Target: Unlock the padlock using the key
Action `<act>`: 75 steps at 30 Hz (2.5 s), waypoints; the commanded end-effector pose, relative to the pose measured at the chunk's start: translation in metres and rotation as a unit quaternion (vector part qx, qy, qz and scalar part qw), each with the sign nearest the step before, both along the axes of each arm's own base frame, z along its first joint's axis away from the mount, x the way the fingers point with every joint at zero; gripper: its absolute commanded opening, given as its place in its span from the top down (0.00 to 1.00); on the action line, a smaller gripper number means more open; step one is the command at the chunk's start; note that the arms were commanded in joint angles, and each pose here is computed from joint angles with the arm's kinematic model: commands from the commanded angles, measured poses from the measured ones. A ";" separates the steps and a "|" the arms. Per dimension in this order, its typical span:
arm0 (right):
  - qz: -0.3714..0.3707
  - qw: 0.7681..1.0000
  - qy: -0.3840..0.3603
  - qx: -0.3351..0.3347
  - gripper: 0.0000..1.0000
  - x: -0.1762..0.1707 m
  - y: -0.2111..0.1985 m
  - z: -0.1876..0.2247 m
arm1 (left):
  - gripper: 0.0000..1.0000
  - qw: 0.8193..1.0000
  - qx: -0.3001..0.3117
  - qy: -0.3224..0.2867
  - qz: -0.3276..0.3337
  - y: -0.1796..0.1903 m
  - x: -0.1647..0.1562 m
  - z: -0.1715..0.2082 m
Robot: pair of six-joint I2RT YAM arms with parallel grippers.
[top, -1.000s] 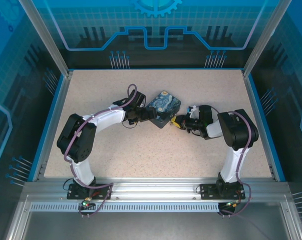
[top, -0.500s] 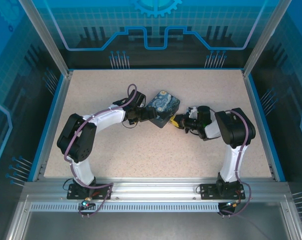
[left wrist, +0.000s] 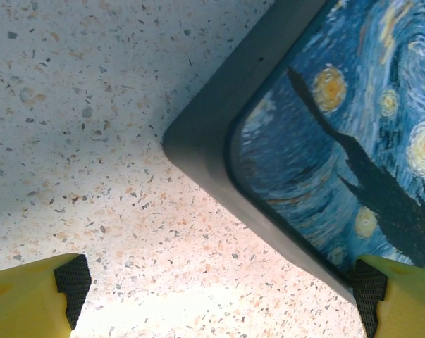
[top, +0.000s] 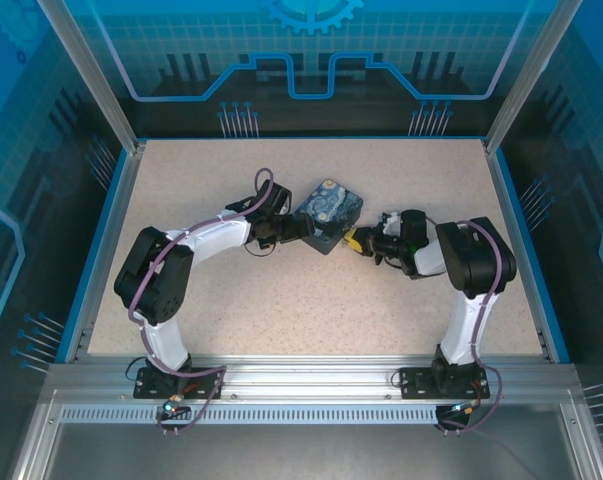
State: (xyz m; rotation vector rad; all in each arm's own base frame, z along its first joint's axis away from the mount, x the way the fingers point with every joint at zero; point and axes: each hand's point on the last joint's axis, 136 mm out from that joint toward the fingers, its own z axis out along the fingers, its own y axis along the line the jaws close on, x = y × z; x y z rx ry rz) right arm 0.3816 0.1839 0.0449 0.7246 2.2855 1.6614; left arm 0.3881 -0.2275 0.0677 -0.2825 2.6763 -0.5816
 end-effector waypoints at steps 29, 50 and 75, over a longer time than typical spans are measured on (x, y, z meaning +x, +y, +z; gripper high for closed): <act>0.114 0.990 -0.020 -0.083 1.00 -0.026 0.012 0.004 | 0.02 0.999 0.049 0.015 0.016 0.021 -0.015 0.031; 0.083 0.994 -0.007 -0.064 1.00 -0.018 0.008 -0.003 | 0.01 0.982 0.184 -0.024 -0.019 0.002 0.022 0.017; -0.009 0.998 0.039 -0.051 1.00 -0.001 -0.006 -0.004 | 0.01 0.973 0.228 -0.010 -0.037 0.003 0.013 -0.005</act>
